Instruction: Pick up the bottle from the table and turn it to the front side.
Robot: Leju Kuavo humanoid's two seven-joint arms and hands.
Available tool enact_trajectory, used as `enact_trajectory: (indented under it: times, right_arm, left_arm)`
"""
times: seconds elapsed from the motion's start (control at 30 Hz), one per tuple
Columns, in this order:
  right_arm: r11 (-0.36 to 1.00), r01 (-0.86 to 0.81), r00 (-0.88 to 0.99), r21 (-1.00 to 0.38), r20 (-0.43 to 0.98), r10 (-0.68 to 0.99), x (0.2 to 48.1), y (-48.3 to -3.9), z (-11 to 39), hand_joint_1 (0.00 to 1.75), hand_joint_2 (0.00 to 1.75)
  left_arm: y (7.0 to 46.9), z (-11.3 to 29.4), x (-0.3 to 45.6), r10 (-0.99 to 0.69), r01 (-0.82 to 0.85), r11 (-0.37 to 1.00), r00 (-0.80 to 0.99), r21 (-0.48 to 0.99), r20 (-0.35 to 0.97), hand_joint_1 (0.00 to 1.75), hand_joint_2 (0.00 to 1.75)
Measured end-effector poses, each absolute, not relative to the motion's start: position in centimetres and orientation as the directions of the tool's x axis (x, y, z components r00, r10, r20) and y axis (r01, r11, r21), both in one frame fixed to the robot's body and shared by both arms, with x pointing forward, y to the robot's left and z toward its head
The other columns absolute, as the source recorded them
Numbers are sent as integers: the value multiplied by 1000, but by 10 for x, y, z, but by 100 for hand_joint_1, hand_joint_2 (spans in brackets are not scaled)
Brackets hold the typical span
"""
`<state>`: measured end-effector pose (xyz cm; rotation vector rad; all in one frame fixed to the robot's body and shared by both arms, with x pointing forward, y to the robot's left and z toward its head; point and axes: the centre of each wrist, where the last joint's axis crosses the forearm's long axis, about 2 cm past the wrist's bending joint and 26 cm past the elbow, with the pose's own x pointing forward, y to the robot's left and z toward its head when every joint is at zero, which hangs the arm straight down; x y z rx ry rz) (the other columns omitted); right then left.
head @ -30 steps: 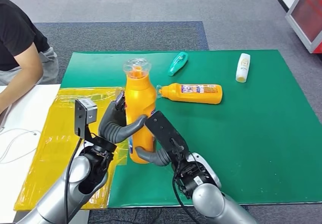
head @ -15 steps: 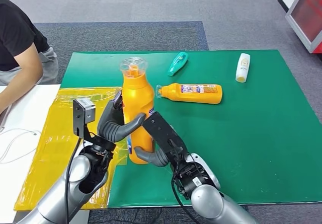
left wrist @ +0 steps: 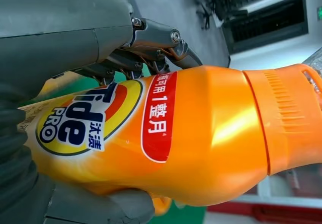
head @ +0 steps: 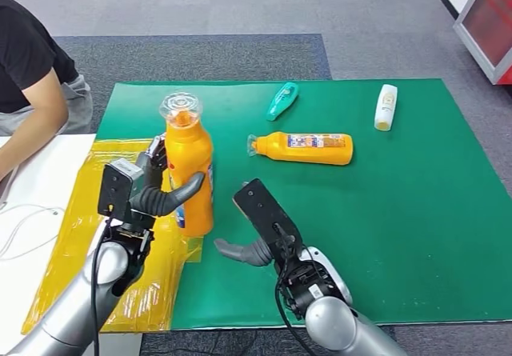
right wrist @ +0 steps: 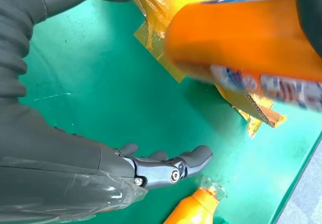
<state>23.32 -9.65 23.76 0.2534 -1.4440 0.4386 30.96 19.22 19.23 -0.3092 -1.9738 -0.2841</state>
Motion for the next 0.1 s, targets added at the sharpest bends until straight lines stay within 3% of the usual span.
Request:
enact_trajectory:
  times: [0.1]
  right_arm:
    - [897, -433, 73, -86, 989, 130, 233, -98, 237, 0, 175]
  left_arm:
    - [203, 192, 313, 29, 323, 939, -411, 115, 911, 175, 175]
